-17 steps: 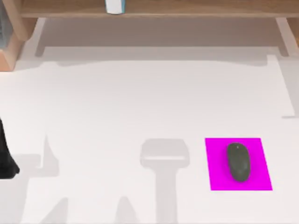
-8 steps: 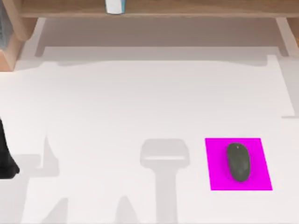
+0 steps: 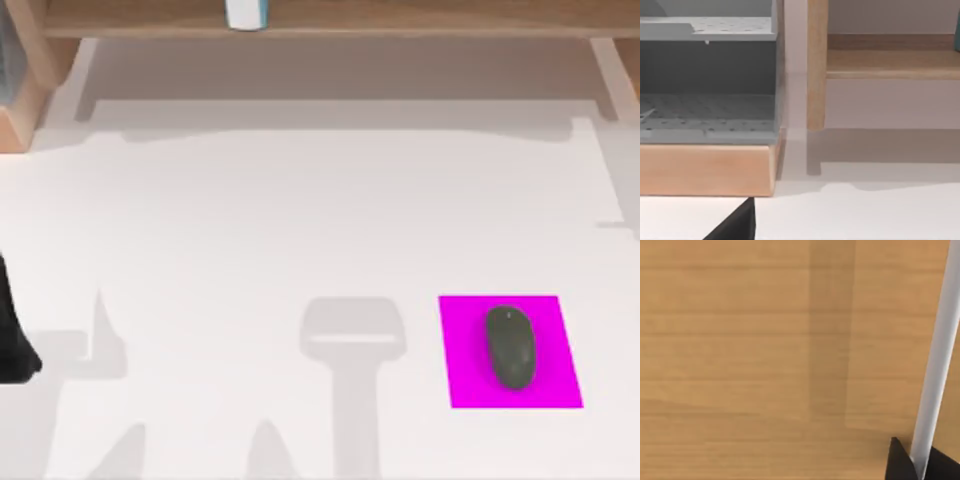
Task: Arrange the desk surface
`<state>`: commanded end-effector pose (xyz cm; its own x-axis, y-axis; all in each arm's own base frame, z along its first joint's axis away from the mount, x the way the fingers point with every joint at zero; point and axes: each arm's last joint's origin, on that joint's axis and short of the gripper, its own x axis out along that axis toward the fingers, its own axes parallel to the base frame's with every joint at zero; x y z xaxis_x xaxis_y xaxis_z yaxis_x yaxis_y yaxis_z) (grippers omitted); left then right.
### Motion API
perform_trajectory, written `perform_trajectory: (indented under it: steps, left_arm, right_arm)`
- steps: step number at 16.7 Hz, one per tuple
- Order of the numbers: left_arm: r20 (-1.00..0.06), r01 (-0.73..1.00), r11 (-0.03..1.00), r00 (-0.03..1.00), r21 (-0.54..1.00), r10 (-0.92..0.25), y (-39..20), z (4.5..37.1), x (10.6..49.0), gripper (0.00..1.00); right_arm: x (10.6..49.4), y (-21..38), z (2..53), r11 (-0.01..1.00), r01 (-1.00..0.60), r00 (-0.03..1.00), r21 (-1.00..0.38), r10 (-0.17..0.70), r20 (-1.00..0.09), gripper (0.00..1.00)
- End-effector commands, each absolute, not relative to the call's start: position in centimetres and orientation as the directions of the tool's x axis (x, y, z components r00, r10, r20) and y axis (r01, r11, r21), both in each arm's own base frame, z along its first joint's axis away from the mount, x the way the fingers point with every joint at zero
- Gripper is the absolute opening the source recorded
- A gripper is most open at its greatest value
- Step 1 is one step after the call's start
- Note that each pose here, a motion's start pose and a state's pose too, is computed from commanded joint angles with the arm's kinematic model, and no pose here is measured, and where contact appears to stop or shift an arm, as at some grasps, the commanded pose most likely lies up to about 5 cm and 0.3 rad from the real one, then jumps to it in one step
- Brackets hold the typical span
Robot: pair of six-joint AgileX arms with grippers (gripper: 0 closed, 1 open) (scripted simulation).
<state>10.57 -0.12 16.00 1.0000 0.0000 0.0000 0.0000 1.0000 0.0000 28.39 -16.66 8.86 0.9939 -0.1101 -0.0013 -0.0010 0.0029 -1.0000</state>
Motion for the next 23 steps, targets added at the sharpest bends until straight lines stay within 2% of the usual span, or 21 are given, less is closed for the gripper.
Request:
perform_trajectory:
  steps: [4, 11, 18, 23]
  left_arm:
    - [0.0, 0.0, 1.0, 1.0, 0.0, 0.0, -0.1, 16.0, 10.6, 1.0]
    - [0.0, 0.0, 1.0, 1.0, 0.0, 0.0, -0.1, 16.0, 10.6, 1.0]
    - [0.0, 0.0, 1.0, 1.0, 0.0, 0.0, -0.1, 16.0, 10.6, 1.0]
    - [0.0, 0.0, 1.0, 1.0, 0.0, 0.0, -0.1, 16.0, 10.6, 1.0]
  right_arm:
    - [31.1, -16.5, 8.8, 0.005, -0.004, 0.994, -1.0, -0.111, -0.005, 0.0]
    - [32.0, -16.7, 8.6, 0.012, -0.011, 0.993, -1.0, -0.116, -0.013, 0.0]
    - [37.2, -16.7, 8.8, 0.01, -0.007, 0.993, -1.0, -0.114, -0.008, 0.0]
    - [37.4, -16.8, 8.8, 0.011, -0.008, 0.993, -1.0, -0.117, -0.009, 0.0]
